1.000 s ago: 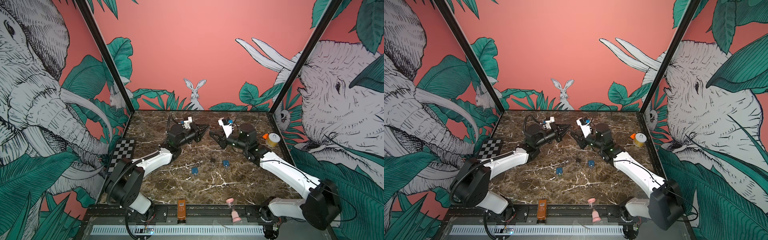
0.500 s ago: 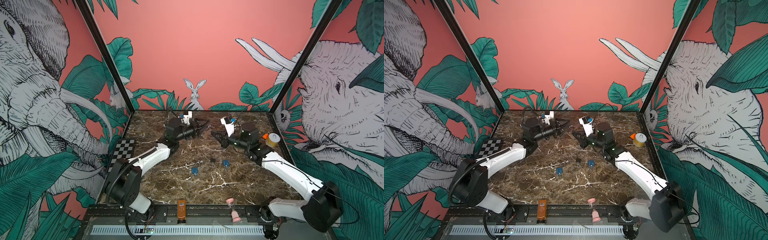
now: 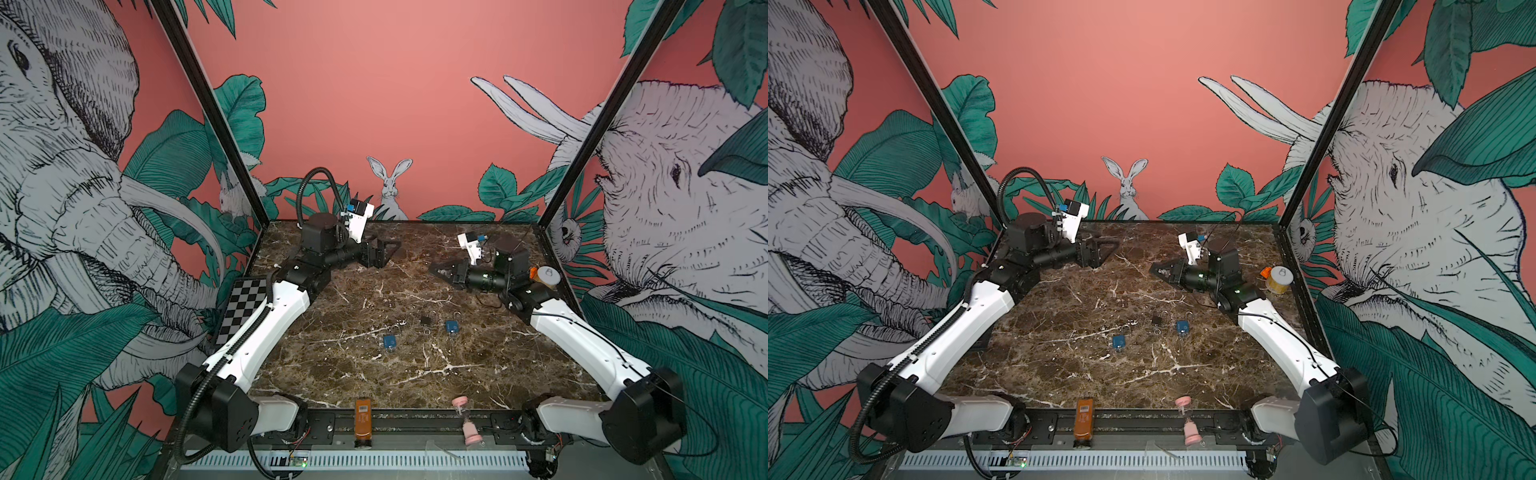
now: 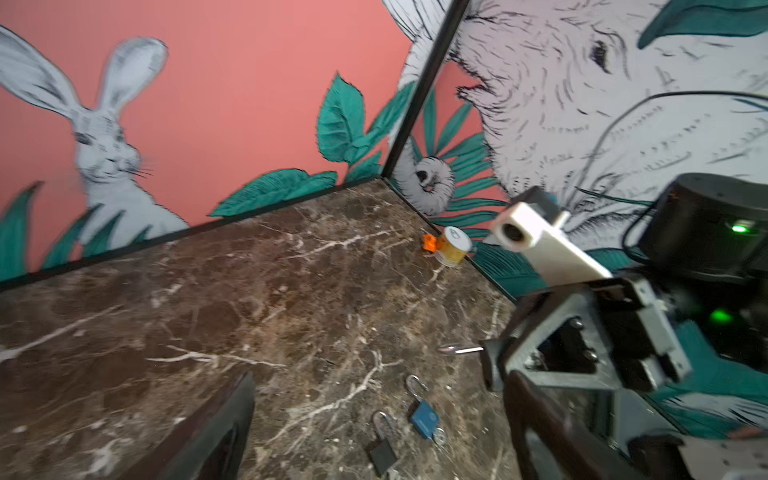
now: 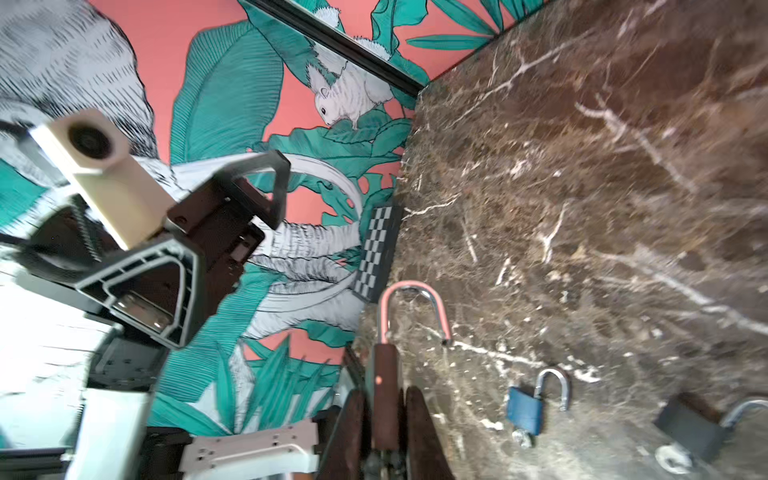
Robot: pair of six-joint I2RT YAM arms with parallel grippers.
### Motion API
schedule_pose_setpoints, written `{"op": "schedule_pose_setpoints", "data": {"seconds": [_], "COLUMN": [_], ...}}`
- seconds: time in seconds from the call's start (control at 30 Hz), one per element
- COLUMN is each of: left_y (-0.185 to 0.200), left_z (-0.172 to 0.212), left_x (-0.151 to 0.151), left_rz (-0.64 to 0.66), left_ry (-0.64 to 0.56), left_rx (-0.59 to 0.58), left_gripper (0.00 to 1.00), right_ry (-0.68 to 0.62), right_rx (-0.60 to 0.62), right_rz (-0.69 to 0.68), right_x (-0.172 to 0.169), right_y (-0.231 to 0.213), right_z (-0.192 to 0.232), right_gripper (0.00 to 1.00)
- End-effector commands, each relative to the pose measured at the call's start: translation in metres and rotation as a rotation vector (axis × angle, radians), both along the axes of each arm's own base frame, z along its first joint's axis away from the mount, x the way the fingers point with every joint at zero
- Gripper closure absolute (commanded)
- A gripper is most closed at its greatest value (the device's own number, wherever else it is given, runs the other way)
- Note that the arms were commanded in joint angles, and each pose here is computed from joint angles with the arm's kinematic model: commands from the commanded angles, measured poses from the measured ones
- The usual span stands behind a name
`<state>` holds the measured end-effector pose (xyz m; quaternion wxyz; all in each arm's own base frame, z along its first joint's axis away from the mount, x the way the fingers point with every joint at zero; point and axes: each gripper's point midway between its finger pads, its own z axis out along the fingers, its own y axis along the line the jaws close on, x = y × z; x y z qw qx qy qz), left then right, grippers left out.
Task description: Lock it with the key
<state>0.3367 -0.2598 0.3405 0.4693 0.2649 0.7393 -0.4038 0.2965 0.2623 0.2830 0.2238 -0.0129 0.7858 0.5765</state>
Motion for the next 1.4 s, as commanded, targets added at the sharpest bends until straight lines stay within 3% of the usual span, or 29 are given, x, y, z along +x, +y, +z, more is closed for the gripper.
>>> {"op": "schedule_pose_setpoints", "data": {"seconds": [0.0, 0.2, 0.63, 0.93, 1.23, 1.37], "left_y": [-0.023, -0.033, -0.069, -0.081, -0.081, -0.082], "left_z": [-0.001, 0.0, 0.002, -0.009, -0.012, -0.014], "left_x": [-0.027, -0.034, -0.054, -0.054, -0.057, -0.063], "left_rz": [-0.231, -0.321, -0.456, -0.48, -0.469, -0.478], "left_ry": [-0.017, 0.042, 0.083, 0.119, 0.166, 0.184], "left_rx": [-0.073, -0.143, -0.205, -0.194, -0.197, -0.202], "left_gripper": [0.12, 0.27, 0.34, 0.44, 0.59, 0.61], "right_ry": [-0.009, -0.035, -0.042, -0.05, -0.149, -0.161], "right_rx": [0.189, 0.191, 0.189, 0.166, 0.107, 0.102], "right_rz": [0.071, 0.109, 0.155, 0.151, 0.121, 0.111], "right_x": [-0.015, -0.026, -0.035, -0.033, -0.029, -0.027], "right_y": [0.006, 0.007, 0.011, 0.011, 0.007, 0.006], "right_z": [0.051, 0.053, 0.048, 0.045, 0.043, 0.042], "right_gripper": [1.0, 1.0, 1.0, 1.0, 1.0, 1.0]}}
